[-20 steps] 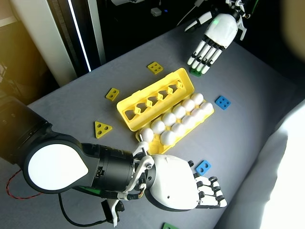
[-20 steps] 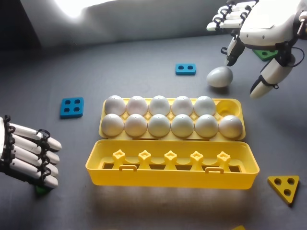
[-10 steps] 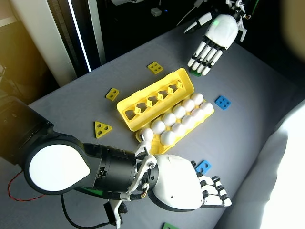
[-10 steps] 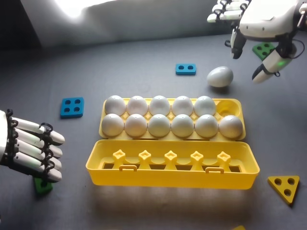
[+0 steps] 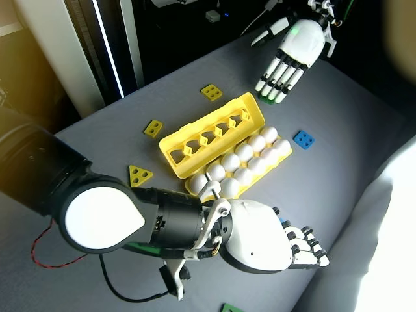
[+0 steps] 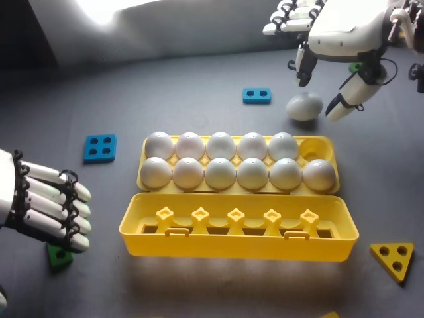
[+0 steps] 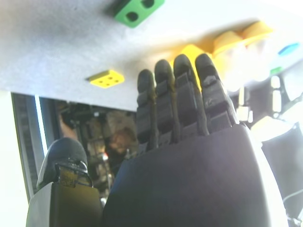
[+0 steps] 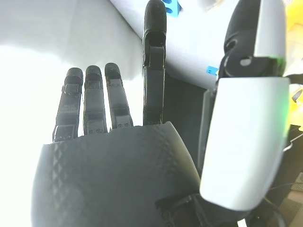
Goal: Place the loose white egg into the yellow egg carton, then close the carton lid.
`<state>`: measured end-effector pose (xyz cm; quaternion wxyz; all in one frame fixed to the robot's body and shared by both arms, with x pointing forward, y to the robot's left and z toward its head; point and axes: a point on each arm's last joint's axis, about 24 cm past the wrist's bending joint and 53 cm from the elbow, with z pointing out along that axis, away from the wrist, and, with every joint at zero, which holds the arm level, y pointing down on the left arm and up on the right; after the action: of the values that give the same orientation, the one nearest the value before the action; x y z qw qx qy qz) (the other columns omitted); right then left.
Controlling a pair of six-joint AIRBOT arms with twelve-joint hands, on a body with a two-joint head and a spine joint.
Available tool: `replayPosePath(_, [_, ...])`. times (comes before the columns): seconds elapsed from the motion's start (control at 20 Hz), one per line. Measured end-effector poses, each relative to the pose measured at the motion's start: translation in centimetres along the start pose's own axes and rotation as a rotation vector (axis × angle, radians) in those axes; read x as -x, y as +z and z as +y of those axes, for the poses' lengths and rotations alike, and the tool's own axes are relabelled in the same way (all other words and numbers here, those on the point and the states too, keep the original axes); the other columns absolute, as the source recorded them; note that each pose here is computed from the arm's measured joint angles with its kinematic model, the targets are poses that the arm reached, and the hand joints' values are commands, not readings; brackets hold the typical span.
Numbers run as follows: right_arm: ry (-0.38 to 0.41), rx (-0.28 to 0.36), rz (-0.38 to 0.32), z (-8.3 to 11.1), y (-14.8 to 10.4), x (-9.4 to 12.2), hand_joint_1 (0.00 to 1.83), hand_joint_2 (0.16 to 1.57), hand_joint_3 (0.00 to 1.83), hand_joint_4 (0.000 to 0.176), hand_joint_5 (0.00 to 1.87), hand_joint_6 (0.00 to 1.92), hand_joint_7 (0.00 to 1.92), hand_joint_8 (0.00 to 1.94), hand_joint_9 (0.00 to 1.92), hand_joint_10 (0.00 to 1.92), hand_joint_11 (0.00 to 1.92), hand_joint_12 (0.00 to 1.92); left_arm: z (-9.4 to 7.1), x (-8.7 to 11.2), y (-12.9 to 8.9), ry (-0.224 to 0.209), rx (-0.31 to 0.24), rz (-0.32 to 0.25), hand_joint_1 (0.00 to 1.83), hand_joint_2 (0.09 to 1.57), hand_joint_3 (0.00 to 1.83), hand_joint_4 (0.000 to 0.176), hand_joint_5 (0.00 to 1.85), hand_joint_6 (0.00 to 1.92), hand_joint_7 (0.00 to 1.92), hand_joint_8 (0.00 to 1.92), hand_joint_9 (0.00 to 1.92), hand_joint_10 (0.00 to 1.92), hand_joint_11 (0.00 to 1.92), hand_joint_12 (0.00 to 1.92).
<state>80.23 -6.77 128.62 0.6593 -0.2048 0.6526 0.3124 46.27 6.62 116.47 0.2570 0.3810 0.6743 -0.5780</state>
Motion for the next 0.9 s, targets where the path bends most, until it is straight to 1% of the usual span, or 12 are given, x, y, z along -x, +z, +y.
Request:
replayPosePath(0.05, [0.017, -0.004, -0.007, -0.1, 0.2, 0.1, 0.85, 0.76, 0.00, 0.152, 0.98, 0.01, 0.02, 0.00, 0.00, 0.00, 0.00, 0.00, 0.0, 0.0, 0.0, 0.000, 0.000, 0.001, 0.00, 1.13, 0.00, 0.000, 0.33, 0.00, 0.30, 0.00, 0.24, 0.00, 0.00, 0.41])
replayPosePath(0.15, [0.041, -0.014, -0.018, -0.5, 0.2, 0.4, 0.86, 0.76, 0.00, 0.153, 0.99, 0.01, 0.02, 0.00, 0.00, 0.00, 0.00, 0.00, 0.0, 0.0, 0.0, 0.001, 0.001, 0.002, 0.00, 1.13, 0.00, 0.000, 0.34, 0.00, 0.31, 0.00, 0.24, 0.00, 0.00, 0.41])
replayPosePath(0.2, [0.042, -0.018, -0.019, -0.6, 0.3, 0.4, 0.86, 0.76, 0.00, 0.151, 0.99, 0.01, 0.03, 0.00, 0.00, 0.00, 0.00, 0.00, 0.0, -0.1, 0.0, 0.001, 0.001, 0.002, 0.00, 1.13, 0.00, 0.000, 0.35, 0.01, 0.31, 0.00, 0.24, 0.00, 0.00, 0.41])
replayPosePath(0.3, [0.028, -0.024, -0.018, -0.8, 0.4, 0.4, 0.85, 0.76, 0.00, 0.152, 1.00, 0.01, 0.03, 0.00, 0.00, 0.00, 0.00, 0.00, 0.0, 0.0, 0.0, 0.001, 0.001, 0.002, 0.00, 1.14, 0.00, 0.000, 0.35, 0.01, 0.32, 0.00, 0.25, 0.01, 0.00, 0.42])
replayPosePath(0.35, [0.019, -0.026, -0.018, -0.8, 0.4, 0.4, 0.85, 0.75, 0.00, 0.141, 1.01, 0.01, 0.03, 0.00, 0.00, 0.00, 0.00, 0.00, 0.0, -0.1, 0.0, 0.001, 0.001, 0.002, 0.00, 1.14, 0.00, 0.000, 0.36, 0.01, 0.32, 0.01, 0.26, 0.01, 0.00, 0.42])
replayPosePath(0.45, [0.018, -0.026, -0.020, -0.7, 0.6, 0.4, 0.85, 0.75, 0.00, 0.137, 1.01, 0.01, 0.03, 0.00, 0.00, 0.00, 0.00, 0.00, 0.0, 0.0, 0.0, 0.001, 0.001, 0.002, 0.00, 1.14, 0.00, 0.000, 0.36, 0.00, 0.32, 0.00, 0.25, 0.00, 0.00, 0.40])
replayPosePath(0.55, [0.011, -0.025, -0.029, -0.6, 0.9, 0.5, 0.85, 0.76, 0.00, 0.129, 1.01, 0.01, 0.04, 0.00, 0.00, 0.00, 0.00, 0.00, 0.0, 0.0, 0.0, 0.001, 0.002, 0.002, 0.00, 1.13, 0.00, 0.000, 0.35, 0.00, 0.32, 0.00, 0.26, 0.00, 0.00, 0.42])
replayPosePath(0.6, [0.011, -0.021, -0.031, -0.4, 1.0, 0.5, 0.85, 0.76, 0.00, 0.122, 1.01, 0.01, 0.04, 0.00, 0.00, 0.00, 0.00, 0.00, 0.0, 0.0, 0.0, 0.002, 0.001, 0.002, 0.00, 1.13, 0.00, 0.000, 0.35, 0.00, 0.33, 0.00, 0.26, 0.00, 0.00, 0.40])
replayPosePath(0.7, [0.002, -0.025, -0.033, -0.7, 1.1, 0.6, 0.85, 0.76, 0.00, 0.123, 1.01, 0.01, 0.04, 0.00, 0.00, 0.00, 0.00, 0.00, 0.0, 0.0, 0.0, 0.000, 0.001, 0.002, 0.00, 1.14, 0.00, 0.000, 0.35, 0.00, 0.31, 0.00, 0.24, 0.00, 0.00, 0.35])
replayPosePath(0.8, [-0.002, -0.035, -0.034, -1.1, 1.1, 0.6, 0.85, 0.76, 0.00, 0.123, 1.02, 0.01, 0.05, 0.01, 0.00, 0.00, 0.00, 0.00, -0.1, 0.0, 0.0, 0.001, -0.001, 0.001, 0.00, 1.14, 0.00, 0.000, 0.36, 0.00, 0.33, 0.00, 0.26, 0.00, 0.00, 0.40])
replayPosePath(0.85, [-0.003, -0.034, -0.035, -1.1, 1.1, 0.6, 0.84, 0.76, 0.00, 0.141, 1.01, 0.00, 0.05, 0.01, 0.00, 0.00, 0.00, 0.00, -0.1, 0.0, 0.0, 0.000, -0.002, 0.000, 0.00, 1.15, 0.00, 0.000, 0.36, 0.00, 0.33, 0.00, 0.26, 0.00, 0.00, 0.38])
replayPosePath(0.9, [-0.003, -0.035, -0.036, -1.2, 1.1, 0.7, 0.84, 0.76, 0.00, 0.141, 1.01, 0.00, 0.06, 0.01, 0.00, 0.00, 0.00, 0.00, -0.1, 0.0, 0.0, 0.001, -0.002, 0.001, 0.00, 1.15, 0.00, 0.000, 0.35, 0.00, 0.32, 0.00, 0.24, 0.00, 0.00, 0.34])
